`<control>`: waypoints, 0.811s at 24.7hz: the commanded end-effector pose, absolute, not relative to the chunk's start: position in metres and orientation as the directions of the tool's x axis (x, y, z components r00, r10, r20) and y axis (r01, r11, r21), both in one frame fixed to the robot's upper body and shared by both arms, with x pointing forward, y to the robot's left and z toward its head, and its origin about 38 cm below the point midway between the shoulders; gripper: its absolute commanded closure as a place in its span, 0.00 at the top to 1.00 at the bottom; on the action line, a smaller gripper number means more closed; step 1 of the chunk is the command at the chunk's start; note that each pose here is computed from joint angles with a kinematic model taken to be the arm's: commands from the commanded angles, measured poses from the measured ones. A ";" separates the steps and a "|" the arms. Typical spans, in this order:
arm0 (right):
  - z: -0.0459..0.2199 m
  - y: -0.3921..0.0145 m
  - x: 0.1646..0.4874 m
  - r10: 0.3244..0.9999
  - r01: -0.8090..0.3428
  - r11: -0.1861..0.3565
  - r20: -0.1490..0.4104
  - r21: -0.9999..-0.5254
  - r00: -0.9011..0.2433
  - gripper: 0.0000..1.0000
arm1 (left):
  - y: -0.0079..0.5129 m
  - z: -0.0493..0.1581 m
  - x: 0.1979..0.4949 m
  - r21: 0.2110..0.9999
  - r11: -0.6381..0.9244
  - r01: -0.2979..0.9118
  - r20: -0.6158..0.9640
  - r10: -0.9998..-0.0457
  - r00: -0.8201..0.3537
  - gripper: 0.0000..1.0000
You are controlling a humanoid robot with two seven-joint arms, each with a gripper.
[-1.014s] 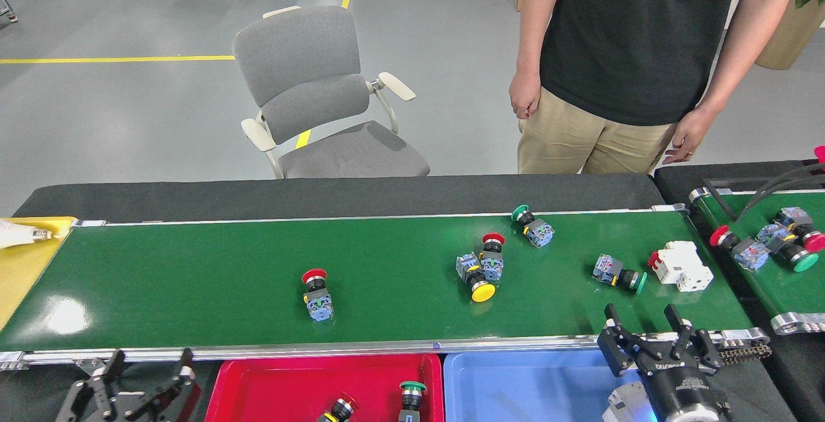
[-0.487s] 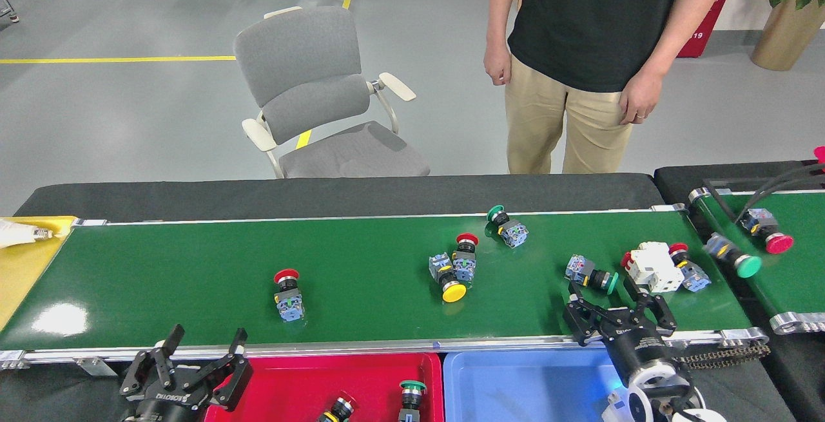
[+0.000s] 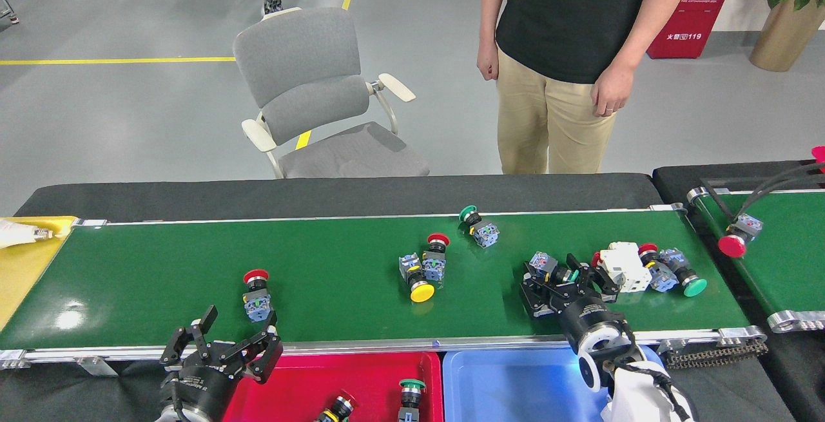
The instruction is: Pick switch part from conveyor to tray
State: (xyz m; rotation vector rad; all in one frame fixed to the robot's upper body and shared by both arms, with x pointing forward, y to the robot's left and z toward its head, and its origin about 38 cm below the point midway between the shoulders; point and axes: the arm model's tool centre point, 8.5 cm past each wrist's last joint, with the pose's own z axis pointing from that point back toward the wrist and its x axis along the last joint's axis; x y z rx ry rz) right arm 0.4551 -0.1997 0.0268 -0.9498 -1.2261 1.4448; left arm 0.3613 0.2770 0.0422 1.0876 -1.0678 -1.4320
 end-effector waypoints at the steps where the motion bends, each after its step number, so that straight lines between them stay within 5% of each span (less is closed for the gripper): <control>1: 0.038 -0.198 0.461 0.974 -0.157 -0.011 0.024 -0.988 -0.226 0.03 | 0.281 0.047 0.370 0.976 -0.112 0.185 -0.097 -0.992 -0.086 1.00; 6: 0.052 -0.165 0.443 0.948 -0.100 -0.007 0.026 -0.995 -0.318 0.02 | 0.295 0.041 0.390 0.973 -0.089 0.213 -0.094 -0.996 0.013 0.94; 8: 0.057 -0.141 0.426 0.922 -0.076 -0.004 0.026 -0.997 -0.386 0.02 | 0.300 0.038 0.397 0.972 -0.080 0.220 -0.093 -0.994 0.049 0.76; 10: 0.067 -0.103 0.396 0.871 -0.038 0.016 0.032 -0.999 -0.490 0.02 | 0.302 0.037 0.396 0.976 -0.069 0.205 -0.082 -0.995 0.057 0.41; 12: 0.072 -0.067 0.366 0.810 -0.015 0.020 0.025 -1.000 -0.587 0.03 | 0.299 0.037 0.394 0.983 -0.058 0.174 -0.069 -0.996 0.054 0.21; 13: 0.072 -0.053 0.354 0.782 -0.004 0.012 0.012 -1.000 -0.624 0.09 | 0.299 0.035 0.391 0.985 -0.057 0.162 -0.066 -0.997 0.050 0.15; 14: 0.068 -0.038 0.340 0.749 0.003 -0.002 -0.004 -1.000 -0.663 0.39 | 0.297 0.030 0.384 0.986 -0.062 0.156 -0.068 -0.997 0.032 0.10; 15: 0.064 -0.028 0.332 0.725 0.004 -0.014 -0.013 -1.000 -0.688 0.84 | 0.294 0.029 0.378 0.986 -0.066 0.151 -0.069 -0.998 0.012 0.08; 16: 0.061 -0.016 0.321 0.696 0.005 -0.024 -0.020 -1.000 -0.717 1.00 | 0.287 0.034 0.366 0.989 -0.077 0.129 -0.071 -0.996 -0.048 0.06; 20: 0.061 -0.007 0.315 0.676 0.004 -0.021 -0.017 -1.000 -0.736 1.00 | 0.251 0.052 0.299 0.989 -0.126 0.076 -0.087 -0.917 -0.389 0.15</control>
